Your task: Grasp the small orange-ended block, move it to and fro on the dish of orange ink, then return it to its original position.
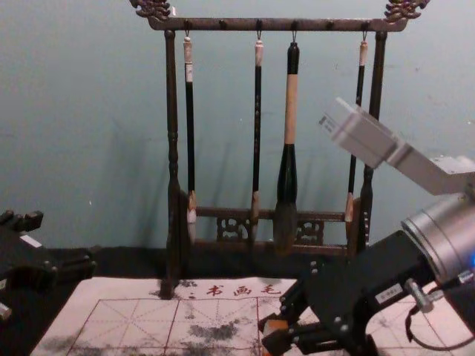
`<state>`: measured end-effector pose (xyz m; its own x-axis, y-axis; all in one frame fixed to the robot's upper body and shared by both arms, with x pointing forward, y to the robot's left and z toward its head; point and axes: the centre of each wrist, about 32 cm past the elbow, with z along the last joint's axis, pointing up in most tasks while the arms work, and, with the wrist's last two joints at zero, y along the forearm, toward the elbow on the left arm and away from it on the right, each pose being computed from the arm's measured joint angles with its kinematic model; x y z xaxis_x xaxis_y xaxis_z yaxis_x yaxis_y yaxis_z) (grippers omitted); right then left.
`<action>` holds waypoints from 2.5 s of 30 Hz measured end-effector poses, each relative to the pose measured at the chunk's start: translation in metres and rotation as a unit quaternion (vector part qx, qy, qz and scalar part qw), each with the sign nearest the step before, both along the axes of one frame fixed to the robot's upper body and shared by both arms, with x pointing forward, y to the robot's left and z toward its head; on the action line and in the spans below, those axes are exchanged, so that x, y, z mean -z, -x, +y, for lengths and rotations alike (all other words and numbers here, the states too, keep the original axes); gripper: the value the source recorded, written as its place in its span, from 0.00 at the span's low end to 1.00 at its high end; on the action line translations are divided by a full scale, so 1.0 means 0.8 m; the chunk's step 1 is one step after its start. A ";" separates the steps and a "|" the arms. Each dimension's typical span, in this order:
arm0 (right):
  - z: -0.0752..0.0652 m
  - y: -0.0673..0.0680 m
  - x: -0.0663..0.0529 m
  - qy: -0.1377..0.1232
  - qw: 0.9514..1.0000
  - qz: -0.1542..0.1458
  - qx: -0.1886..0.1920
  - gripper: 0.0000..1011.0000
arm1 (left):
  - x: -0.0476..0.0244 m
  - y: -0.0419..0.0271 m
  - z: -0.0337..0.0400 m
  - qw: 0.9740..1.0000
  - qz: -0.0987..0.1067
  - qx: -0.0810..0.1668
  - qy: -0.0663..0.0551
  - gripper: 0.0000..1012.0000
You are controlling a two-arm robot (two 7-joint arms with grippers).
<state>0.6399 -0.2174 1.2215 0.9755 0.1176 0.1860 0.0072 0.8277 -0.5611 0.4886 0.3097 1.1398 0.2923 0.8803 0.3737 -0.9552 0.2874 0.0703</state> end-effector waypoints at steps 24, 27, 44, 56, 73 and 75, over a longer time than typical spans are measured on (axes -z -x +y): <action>-0.014 0.013 -0.002 0.011 1.000 -0.007 -0.001 0.13 | 0.0000 0.0000 0.0000 1.000 0.000 0.000 0.000 0.99; -0.016 0.016 -0.002 0.011 1.000 -0.008 -0.003 0.13 | 0.0000 0.0000 0.0000 1.000 0.000 0.000 0.000 0.99; -0.014 0.030 -0.005 0.009 1.000 -0.009 -0.018 0.13 | 0.0000 0.0000 0.0000 1.000 0.000 0.000 0.000 0.99; -0.001 0.033 -0.004 0.006 0.999 -0.006 -0.034 0.13 | 0.0000 0.0000 0.0000 1.000 0.000 0.000 0.000 0.99; 0.020 0.016 -0.001 -0.007 0.999 -0.007 -0.041 0.13 | 0.0000 0.0000 0.0000 1.000 0.000 0.000 0.000 0.99; 0.022 0.014 0.000 -0.009 0.999 -0.007 -0.041 0.13 | 0.0000 0.0000 0.0000 1.000 0.000 0.000 0.000 0.99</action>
<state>0.6284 -0.2002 1.2218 0.9598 0.1945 0.2026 -0.0538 0.8353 -0.5472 0.4886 0.3097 1.1397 0.2923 0.8803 0.3738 -0.9553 0.2873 0.0704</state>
